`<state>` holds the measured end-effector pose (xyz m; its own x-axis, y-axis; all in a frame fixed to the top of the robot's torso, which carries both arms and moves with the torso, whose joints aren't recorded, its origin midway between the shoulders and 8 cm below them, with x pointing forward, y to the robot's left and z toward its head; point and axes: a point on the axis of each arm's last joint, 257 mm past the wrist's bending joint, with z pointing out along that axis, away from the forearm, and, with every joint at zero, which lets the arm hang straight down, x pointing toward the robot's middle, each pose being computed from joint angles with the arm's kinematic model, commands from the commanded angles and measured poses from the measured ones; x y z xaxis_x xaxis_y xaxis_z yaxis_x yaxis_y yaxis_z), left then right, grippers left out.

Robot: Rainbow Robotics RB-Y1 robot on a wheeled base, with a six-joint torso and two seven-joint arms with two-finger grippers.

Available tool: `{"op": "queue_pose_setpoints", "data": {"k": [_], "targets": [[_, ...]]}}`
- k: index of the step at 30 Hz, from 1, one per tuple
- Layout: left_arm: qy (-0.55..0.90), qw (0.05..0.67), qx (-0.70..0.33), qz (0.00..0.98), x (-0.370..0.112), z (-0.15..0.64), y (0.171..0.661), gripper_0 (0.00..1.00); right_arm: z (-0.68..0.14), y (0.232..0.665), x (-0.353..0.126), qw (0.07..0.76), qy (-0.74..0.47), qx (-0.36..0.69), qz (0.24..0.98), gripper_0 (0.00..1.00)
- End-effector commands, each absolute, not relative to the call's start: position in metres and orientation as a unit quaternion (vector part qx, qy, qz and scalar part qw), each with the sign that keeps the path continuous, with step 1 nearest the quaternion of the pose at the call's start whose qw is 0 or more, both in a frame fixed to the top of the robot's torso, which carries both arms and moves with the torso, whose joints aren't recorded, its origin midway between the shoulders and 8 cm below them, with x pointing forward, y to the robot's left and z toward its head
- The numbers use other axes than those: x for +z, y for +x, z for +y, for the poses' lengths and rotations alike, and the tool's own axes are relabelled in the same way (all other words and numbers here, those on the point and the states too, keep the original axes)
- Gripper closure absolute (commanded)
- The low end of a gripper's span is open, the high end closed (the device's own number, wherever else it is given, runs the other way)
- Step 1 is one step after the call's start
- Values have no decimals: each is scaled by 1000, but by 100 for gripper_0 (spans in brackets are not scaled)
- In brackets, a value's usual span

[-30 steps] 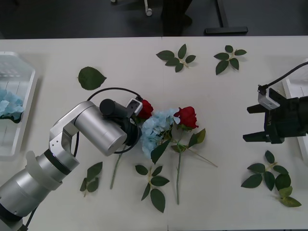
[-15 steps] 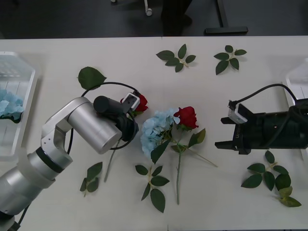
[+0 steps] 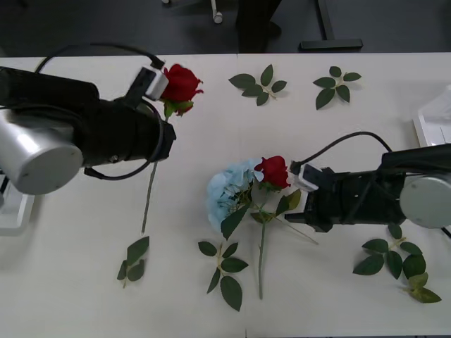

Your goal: Place the red flowers into the right box and the blue flowers into the left box. If a person shows an open palm, hand one flower to the person first, then continue sorting.

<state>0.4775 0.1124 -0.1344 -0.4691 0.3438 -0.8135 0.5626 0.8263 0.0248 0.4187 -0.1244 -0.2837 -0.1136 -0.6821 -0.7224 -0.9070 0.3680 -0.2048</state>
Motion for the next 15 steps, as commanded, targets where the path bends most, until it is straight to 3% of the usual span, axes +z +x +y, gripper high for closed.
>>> {"op": "queue_pose_setpoints", "data": {"k": [1, 7, 15], "targets": [[209, 488, -211, 821, -84, 93, 459, 100, -81, 420, -277, 387, -543, 150, 730, 22], [175, 554, -316, 750, -33, 47, 441, 100, -72, 423, -292, 357, -505, 139, 774, 22], [148, 595, -428, 664, 30, -3, 423, 100, -72, 431, -298, 333, -473, 111, 808, 22]]}}
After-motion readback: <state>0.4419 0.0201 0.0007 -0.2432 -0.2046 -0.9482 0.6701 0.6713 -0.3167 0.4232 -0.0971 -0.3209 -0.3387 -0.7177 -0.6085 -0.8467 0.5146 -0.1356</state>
